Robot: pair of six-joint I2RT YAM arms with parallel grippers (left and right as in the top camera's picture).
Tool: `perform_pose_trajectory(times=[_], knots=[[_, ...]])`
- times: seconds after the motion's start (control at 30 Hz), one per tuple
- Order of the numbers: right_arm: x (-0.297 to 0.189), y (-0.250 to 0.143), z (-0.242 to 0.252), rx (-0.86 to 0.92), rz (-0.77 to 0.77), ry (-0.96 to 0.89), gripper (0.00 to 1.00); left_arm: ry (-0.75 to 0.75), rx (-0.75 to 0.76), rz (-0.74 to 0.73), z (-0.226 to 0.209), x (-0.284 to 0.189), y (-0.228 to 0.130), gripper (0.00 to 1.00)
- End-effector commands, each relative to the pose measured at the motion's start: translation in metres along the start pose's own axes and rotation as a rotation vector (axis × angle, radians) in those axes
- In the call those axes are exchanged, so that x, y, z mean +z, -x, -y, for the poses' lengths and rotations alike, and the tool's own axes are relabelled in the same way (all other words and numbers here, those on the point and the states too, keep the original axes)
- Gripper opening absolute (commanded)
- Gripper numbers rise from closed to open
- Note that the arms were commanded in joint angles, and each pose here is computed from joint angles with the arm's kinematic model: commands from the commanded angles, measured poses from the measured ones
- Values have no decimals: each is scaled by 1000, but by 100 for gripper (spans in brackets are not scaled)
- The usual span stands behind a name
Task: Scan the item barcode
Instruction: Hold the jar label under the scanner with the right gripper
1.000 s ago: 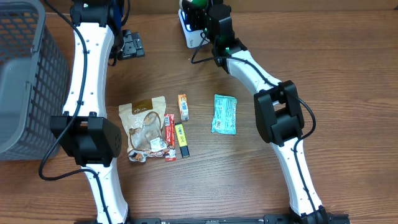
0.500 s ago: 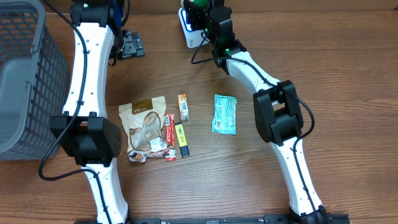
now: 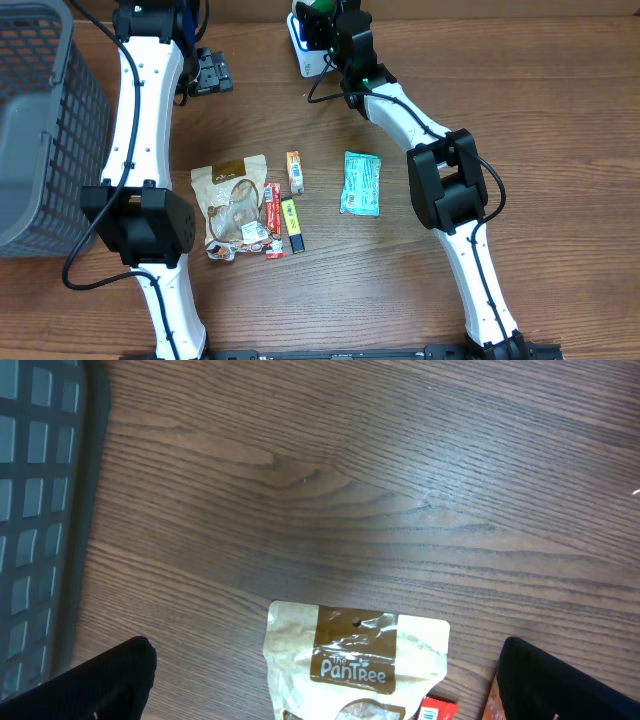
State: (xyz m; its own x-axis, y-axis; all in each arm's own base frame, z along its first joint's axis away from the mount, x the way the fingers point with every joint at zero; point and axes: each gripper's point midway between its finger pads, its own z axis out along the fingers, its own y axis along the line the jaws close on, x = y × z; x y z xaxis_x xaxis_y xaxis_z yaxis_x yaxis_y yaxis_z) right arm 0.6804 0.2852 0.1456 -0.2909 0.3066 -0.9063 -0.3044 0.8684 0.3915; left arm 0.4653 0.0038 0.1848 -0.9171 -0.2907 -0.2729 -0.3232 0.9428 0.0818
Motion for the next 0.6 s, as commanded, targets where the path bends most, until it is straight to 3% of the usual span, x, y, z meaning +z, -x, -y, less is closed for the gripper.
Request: perform_pose_trajectory(times=[0.0, 0.17, 0.37, 0.57], knots=[[-2, 18, -7, -4, 38, 2, 42, 10, 19, 14, -3, -4, 2, 100], [-3, 27, -11, -4, 72, 17, 38, 10, 19, 14, -3, -4, 2, 100], [-24, 99, -36, -4, 210, 71, 39, 10, 19, 14, -3, -4, 2, 100], [-66, 169, -60, -3, 213, 63, 39, 10, 19, 14, -3, -4, 2, 100]])
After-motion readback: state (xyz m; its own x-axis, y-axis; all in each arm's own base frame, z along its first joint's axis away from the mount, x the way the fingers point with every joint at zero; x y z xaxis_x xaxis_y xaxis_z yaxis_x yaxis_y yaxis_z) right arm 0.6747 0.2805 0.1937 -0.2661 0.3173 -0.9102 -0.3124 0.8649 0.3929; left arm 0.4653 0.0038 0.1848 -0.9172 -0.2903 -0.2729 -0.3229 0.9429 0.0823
